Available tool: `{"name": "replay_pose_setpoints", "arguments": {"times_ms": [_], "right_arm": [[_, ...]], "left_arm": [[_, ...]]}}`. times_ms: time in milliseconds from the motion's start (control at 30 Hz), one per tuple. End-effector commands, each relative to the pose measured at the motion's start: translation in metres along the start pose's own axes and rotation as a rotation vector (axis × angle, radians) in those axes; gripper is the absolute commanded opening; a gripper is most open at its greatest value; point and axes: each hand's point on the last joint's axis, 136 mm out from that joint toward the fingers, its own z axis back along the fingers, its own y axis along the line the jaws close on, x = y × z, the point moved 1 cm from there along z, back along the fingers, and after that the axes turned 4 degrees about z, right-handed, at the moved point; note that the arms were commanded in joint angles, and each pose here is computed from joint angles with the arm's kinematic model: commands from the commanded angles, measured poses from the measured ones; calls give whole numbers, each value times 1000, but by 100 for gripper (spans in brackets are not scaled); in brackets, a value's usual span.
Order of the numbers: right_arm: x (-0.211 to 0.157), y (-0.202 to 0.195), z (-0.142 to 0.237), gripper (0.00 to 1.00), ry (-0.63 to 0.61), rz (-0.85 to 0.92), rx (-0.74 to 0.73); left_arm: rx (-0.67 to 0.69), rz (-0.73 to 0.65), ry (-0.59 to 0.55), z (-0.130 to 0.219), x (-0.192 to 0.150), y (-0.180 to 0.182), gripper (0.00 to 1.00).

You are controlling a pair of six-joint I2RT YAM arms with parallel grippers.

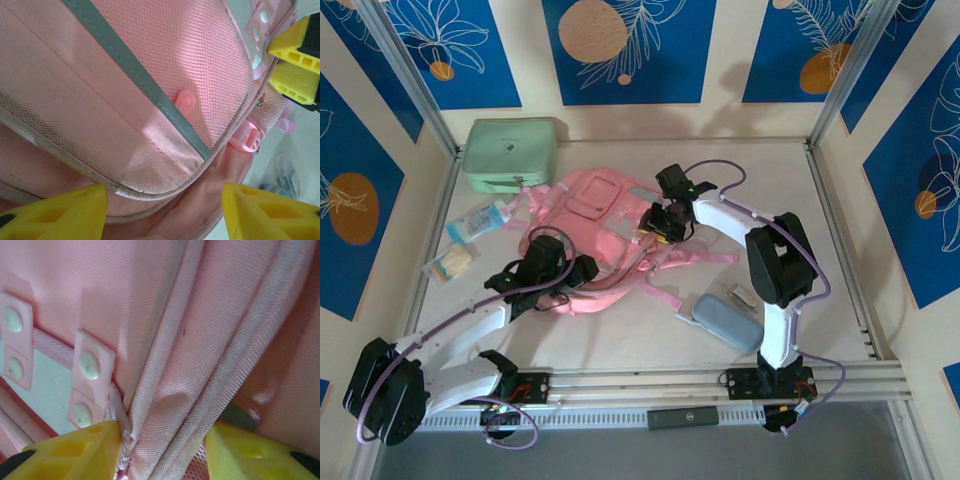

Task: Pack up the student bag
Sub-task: Rotate the student bag at the center of the table.

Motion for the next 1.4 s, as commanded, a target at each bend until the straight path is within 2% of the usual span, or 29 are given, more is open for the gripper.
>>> {"name": "replay_pose_setpoints", "arguments": {"times_ms": [0, 300, 467, 633, 767, 933, 1067, 1200, 1367], "right_arm": [[0, 3, -17, 37, 22, -3, 9], [3, 22, 11, 0, -52, -2, 146], [2, 30, 27, 0, -75, 12, 213], [-15, 37, 33, 0, -66, 16, 236], [-35, 45, 34, 0, -57, -8, 265], [-41, 46, 25, 0, -55, -37, 257], [-41, 45, 28, 0, -78, -89, 284], [-42, 46, 34, 0, -118, -108, 283], [-47, 47, 35, 0, -145, -136, 281]], "left_arm": [[56, -14, -8, -6, -1, 13, 63], [87, 25, -9, -28, 8, 27, 64], [92, 20, -28, -38, 29, 23, 64], [98, 33, -50, -41, 57, 29, 63], [100, 56, -89, -30, 78, 39, 63], [77, 42, -118, -4, 87, 37, 64], [20, -13, -99, 24, 79, 17, 67], [-34, 0, -72, 47, 60, 3, 67], [-33, -10, -69, 64, 32, -11, 67]]}}
